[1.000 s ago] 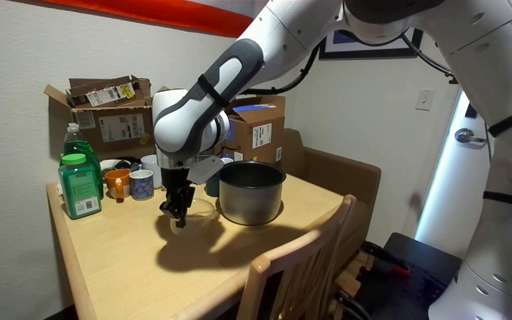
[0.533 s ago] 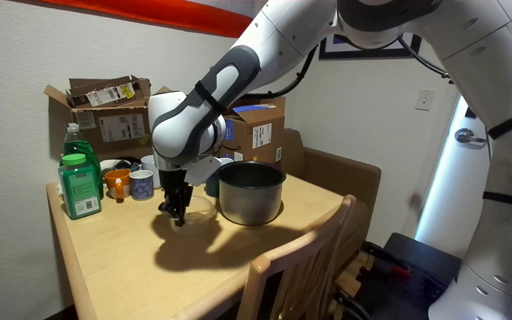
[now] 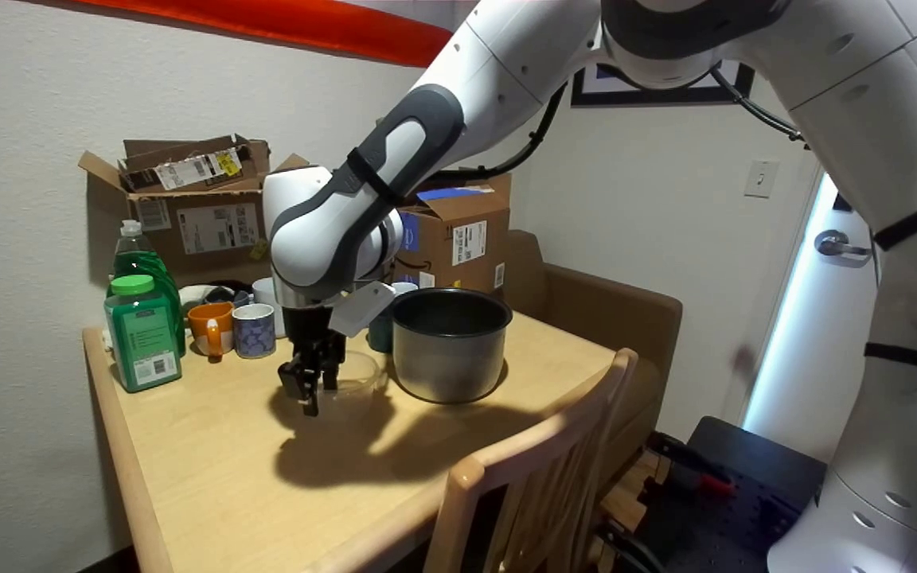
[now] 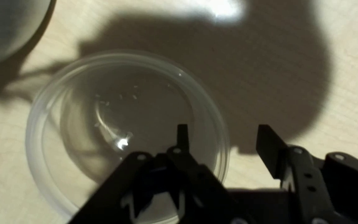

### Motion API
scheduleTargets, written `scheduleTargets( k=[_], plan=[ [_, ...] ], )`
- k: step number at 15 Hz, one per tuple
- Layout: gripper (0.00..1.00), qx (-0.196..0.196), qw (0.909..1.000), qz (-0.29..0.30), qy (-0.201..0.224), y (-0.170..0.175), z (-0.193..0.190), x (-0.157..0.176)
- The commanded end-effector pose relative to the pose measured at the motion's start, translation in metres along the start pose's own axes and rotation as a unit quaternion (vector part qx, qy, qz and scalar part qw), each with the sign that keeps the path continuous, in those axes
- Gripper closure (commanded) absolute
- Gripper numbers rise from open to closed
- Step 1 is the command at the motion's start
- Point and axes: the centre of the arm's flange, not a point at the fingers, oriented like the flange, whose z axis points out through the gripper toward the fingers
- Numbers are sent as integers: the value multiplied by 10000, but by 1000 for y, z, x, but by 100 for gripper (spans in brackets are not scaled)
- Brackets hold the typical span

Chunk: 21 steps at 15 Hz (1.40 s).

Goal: Pick up the plastic bowl and pour its contents in the white pot.

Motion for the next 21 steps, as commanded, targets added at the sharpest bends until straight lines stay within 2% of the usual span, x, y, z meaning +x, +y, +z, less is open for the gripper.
scheduleTargets(
  k=[1,2,3,10,21],
  plan=[
    [8,-116,9999,8,92,-6,-16,-6],
    [2,-93,9999,-7,125,-7,-21,-8],
    [0,-77,9998,-13,167,-8,-25,-9],
    [0,59,9993,-90,346,-16,-71,-35],
    [0,592,9963,-237,584,-39,-113,-116]
  ],
)
